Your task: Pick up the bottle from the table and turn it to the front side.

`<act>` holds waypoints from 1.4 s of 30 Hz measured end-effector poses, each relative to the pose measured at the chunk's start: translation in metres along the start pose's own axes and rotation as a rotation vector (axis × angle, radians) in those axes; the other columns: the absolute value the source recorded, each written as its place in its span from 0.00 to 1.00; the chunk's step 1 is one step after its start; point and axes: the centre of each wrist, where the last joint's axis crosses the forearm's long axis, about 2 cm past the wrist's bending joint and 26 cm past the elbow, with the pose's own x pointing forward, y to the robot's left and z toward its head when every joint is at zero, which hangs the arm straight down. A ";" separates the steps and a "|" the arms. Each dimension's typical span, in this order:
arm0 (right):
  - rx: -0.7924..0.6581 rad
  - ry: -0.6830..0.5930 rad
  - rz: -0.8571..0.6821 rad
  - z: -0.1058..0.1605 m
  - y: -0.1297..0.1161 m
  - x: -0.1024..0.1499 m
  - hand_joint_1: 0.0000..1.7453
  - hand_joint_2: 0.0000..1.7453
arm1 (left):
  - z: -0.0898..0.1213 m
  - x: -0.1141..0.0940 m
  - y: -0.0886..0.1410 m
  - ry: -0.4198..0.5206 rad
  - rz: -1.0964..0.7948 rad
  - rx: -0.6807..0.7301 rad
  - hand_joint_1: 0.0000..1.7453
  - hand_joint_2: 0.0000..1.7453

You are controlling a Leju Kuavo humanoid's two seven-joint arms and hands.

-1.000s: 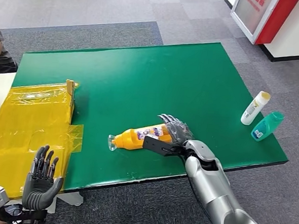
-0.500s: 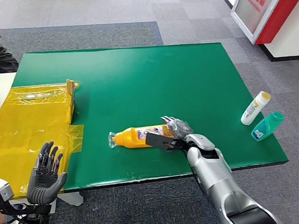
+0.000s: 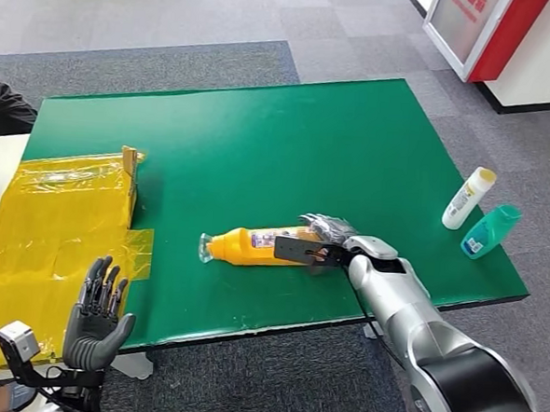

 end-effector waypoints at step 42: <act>-0.524 -0.658 -0.624 0.090 0.081 0.135 1.00 1.00 | -0.041 0.053 -0.018 -0.058 -0.041 -0.148 0.00 1.00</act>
